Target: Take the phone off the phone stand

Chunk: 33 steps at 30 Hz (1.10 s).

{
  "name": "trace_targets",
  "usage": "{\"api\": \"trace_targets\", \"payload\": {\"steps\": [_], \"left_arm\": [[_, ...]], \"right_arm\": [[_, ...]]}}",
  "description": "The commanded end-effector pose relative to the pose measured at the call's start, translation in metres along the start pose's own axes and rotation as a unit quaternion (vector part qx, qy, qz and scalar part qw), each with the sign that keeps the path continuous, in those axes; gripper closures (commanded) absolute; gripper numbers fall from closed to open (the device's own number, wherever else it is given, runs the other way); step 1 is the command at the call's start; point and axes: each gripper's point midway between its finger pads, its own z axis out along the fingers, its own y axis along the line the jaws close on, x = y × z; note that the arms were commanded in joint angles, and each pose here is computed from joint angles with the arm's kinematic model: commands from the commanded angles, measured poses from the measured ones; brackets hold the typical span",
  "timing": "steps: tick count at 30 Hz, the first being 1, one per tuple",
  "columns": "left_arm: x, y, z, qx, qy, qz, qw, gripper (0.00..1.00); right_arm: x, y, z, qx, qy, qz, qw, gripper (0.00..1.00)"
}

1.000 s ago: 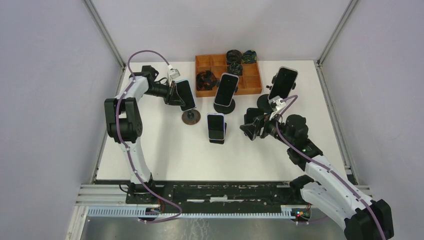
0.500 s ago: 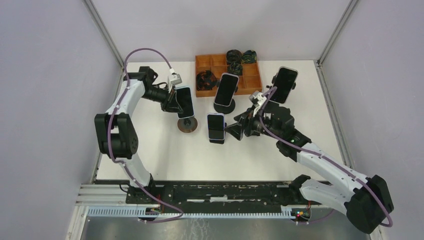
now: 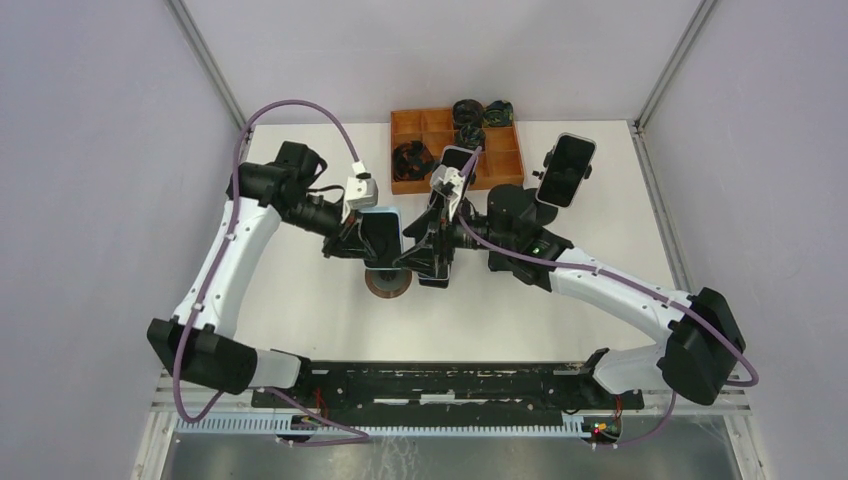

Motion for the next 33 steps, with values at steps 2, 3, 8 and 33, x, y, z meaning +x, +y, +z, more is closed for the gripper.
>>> {"api": "trace_targets", "payload": {"steps": [2,3,8,33], "left_arm": [[-0.024,-0.041,-0.011,0.006,-0.043,0.022,0.999,0.98],[-0.025,-0.044,-0.012,0.006,-0.043,0.020,0.999,0.98],[-0.029,-0.060,-0.013,0.009,-0.046,0.017,0.999,0.98],[-0.038,-0.075,-0.014,-0.017,-0.035,0.038,0.999,0.00]], "right_arm": [[-0.026,0.042,0.014,-0.075,-0.022,-0.051,0.996,0.16],[-0.027,0.046,0.015,-0.080,-0.022,-0.053,0.995,0.18],[-0.028,0.059,0.018,-0.096,-0.028,-0.054,0.994,0.33],[-0.069,0.087,-0.011,-0.140,-0.107,-0.052,0.983,1.00]]}}
